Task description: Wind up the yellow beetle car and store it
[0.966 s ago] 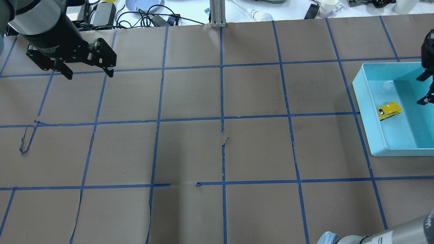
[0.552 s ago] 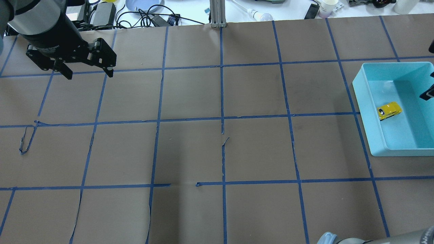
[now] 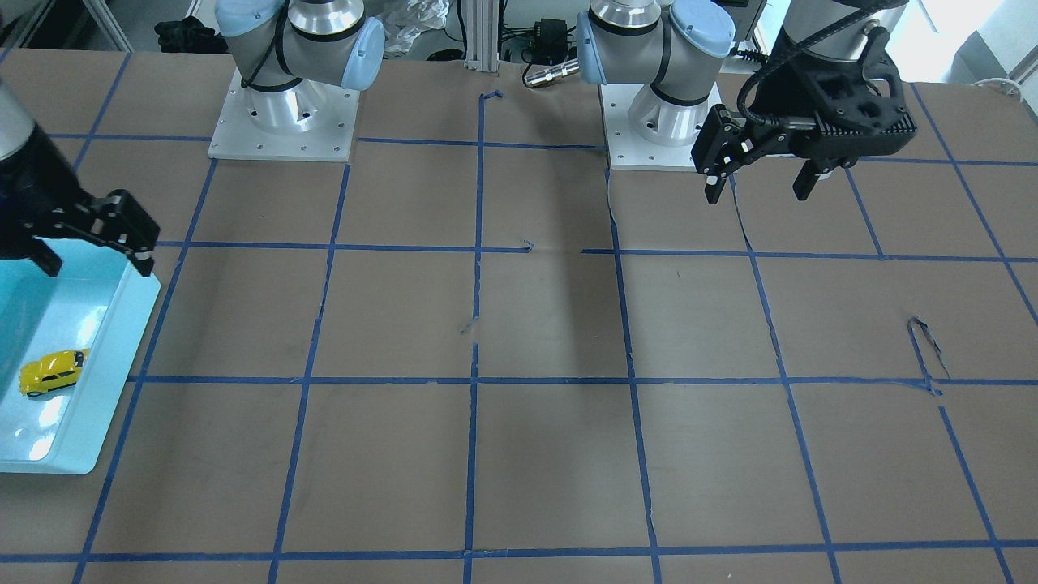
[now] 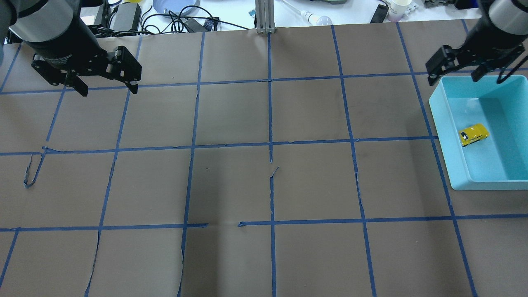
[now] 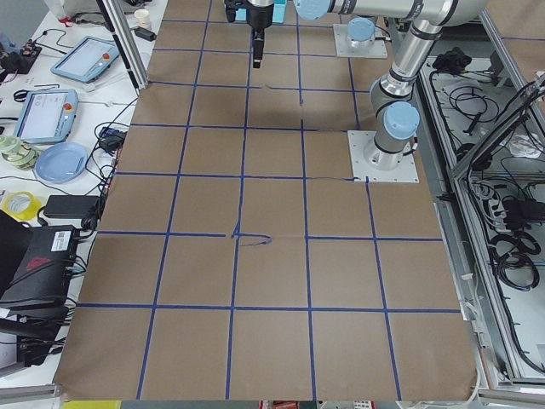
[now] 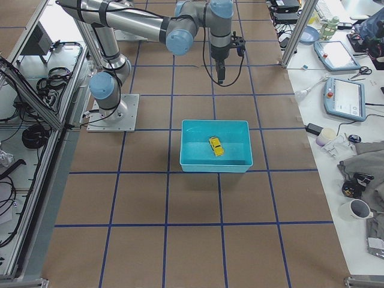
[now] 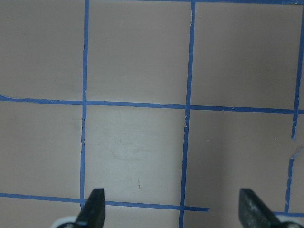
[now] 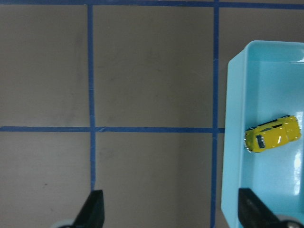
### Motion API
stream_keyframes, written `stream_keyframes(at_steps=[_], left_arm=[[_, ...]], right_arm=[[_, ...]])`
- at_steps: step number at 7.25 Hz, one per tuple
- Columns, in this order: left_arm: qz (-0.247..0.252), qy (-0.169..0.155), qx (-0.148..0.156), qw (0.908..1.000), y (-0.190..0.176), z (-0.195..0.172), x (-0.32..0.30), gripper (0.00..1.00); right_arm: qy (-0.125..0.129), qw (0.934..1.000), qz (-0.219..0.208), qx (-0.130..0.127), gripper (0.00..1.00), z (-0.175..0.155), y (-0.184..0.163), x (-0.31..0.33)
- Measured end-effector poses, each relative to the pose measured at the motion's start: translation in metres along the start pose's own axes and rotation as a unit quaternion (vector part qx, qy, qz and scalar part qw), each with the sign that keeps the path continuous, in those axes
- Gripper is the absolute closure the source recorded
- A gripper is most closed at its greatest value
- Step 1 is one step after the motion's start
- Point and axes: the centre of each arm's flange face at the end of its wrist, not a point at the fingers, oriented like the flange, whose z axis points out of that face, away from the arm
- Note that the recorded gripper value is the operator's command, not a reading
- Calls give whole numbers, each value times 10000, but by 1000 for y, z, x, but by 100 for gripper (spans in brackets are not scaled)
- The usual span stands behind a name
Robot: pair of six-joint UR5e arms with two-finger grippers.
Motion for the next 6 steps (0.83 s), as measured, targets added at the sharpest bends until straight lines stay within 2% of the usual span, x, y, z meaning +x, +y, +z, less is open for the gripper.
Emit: stream_keyframes(at_steps=[3,6], left_arm=[[0,0,1,10000,0,0,0,0],[-1,0,2,10000,0,0,0,0]], right_arm=[[194,9991,360,-59,0,-21,24,-56],[183,9992,359,-40,0,-20,33,-109]])
